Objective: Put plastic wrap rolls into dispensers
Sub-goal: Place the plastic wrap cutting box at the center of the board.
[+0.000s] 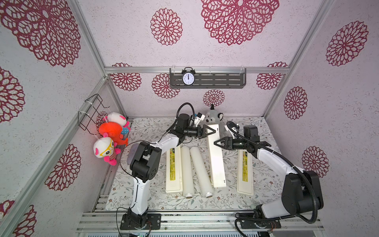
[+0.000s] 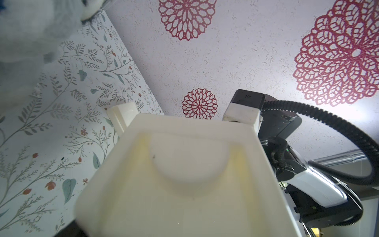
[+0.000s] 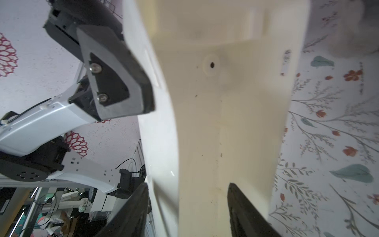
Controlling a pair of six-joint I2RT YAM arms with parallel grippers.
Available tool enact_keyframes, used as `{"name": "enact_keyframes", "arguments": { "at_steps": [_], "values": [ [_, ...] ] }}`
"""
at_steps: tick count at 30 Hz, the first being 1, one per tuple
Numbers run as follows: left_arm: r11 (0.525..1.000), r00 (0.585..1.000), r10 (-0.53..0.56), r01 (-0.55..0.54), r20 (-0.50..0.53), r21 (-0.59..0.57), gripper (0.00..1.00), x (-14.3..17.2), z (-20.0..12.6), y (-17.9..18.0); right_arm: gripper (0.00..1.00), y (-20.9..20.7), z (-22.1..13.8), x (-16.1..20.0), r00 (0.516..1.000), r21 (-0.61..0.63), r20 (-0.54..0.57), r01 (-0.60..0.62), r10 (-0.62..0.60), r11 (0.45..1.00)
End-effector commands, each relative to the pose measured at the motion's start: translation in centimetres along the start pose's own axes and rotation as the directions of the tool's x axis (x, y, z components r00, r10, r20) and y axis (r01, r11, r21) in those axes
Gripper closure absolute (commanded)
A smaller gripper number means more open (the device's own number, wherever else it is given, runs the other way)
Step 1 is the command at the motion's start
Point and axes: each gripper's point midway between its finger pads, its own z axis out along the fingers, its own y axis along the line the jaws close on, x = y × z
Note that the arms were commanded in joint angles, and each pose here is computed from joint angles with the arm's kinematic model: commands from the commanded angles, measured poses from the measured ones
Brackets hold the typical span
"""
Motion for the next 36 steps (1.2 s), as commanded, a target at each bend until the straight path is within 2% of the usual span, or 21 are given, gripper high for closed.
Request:
{"name": "enact_keyframes", "arguments": {
  "at_steps": [1, 9, 14, 20, 23, 28, 32, 36],
  "values": [
    [0.995, 0.999, 0.038, -0.037, -0.006, 0.096, 0.21, -0.6, 0.3, -2.1, 0.42, 2.5, 0.4, -0.5, 1.000, -0.135, 0.010, 0.030, -0.029, 0.990],
    [0.995, 0.999, 0.028, -0.026, -0.017, 0.097, 0.19, -0.8, 0.5, -2.2, 0.59, 3.3, 1.1, -0.5, 1.000, -0.218, 0.004, -0.012, 0.013, 0.976],
    [0.996, 1.000, 0.018, -0.016, -0.023, 0.088, 0.02, -0.5, 0.6, -2.0, 0.71, 3.4, 1.3, -0.6, 0.999, -0.241, -0.001, -0.032, 0.033, 0.970],
    [0.996, 1.000, 0.024, -0.022, -0.018, 0.084, 0.02, -0.6, 0.3, -2.0, 0.86, 3.0, 1.4, -0.5, 0.999, -0.243, -0.008, -0.053, 0.053, 0.969],
    [0.997, 1.000, 0.016, -0.016, 0.005, 0.071, 0.02, -1.2, -0.4, -1.6, 1.00, 2.5, 1.5, -0.3, 0.998, -0.233, -0.011, -0.070, 0.069, 0.970],
    [0.996, 0.996, 0.000, -0.008, 0.085, 0.091, 0.02, -3.4, -2.2, -1.6, 1.00, 1.6, 1.6, 0.2, 0.995, -0.212, -0.013, -0.095, 0.095, 0.973],
    [0.997, 0.992, 0.007, -0.017, 0.128, 0.077, 0.02, -4.9, -3.4, -1.5, 1.00, -0.3, 1.4, 0.8, 0.990, -0.148, -0.014, -0.139, 0.139, 0.979],
    [1.000, 0.989, 0.009, -0.007, 0.145, -0.014, 0.02, -5.8, -4.5, -0.3, 1.00, -3.1, 0.7, 1.2, 0.979, -0.067, 0.004, -0.205, 0.206, 0.976]
  ]
}}
